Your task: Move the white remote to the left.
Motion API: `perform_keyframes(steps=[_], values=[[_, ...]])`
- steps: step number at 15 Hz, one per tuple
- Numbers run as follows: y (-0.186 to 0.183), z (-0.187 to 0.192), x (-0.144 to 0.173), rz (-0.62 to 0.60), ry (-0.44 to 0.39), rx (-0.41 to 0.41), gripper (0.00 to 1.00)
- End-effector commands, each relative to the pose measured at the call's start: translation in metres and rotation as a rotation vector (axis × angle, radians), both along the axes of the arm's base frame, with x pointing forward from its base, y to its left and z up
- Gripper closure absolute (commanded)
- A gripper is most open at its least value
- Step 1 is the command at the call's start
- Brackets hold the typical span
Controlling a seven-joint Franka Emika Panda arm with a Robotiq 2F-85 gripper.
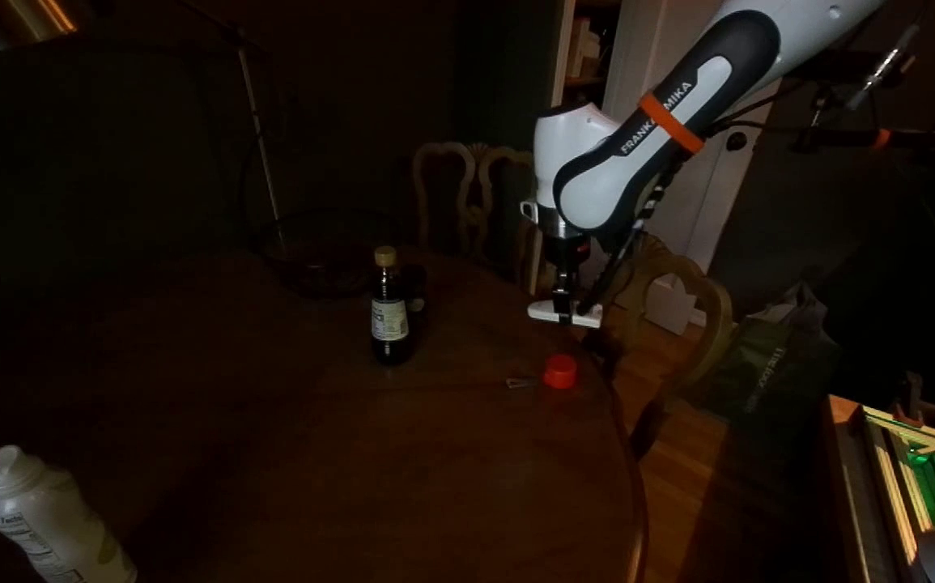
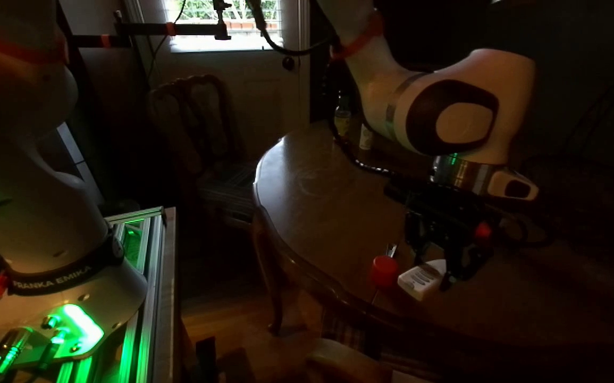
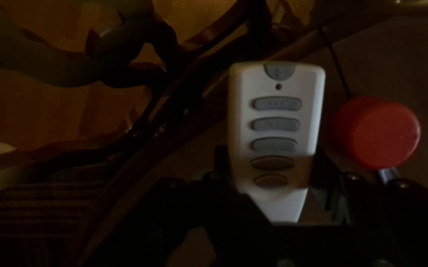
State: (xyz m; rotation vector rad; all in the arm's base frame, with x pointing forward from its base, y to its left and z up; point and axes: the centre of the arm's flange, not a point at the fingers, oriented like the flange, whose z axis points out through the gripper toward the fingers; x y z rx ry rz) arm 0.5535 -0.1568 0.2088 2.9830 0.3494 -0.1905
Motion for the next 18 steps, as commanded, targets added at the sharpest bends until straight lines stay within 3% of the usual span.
perform_keyframes(steps=[1,3,4,5,11,12,18], values=[[0.037,0.020,-0.076,0.198,-0.037,-0.001,0.71],[0.050,0.023,-0.096,0.300,-0.053,0.024,0.71],[0.038,0.007,-0.047,0.206,-0.031,0.010,0.71],[0.042,0.009,-0.056,0.216,-0.034,0.015,0.46],[0.039,0.010,-0.049,0.213,-0.042,0.010,0.46],[0.048,0.010,-0.051,0.258,-0.032,0.024,0.71],[0.154,0.016,-0.070,0.597,-0.037,0.043,0.71]])
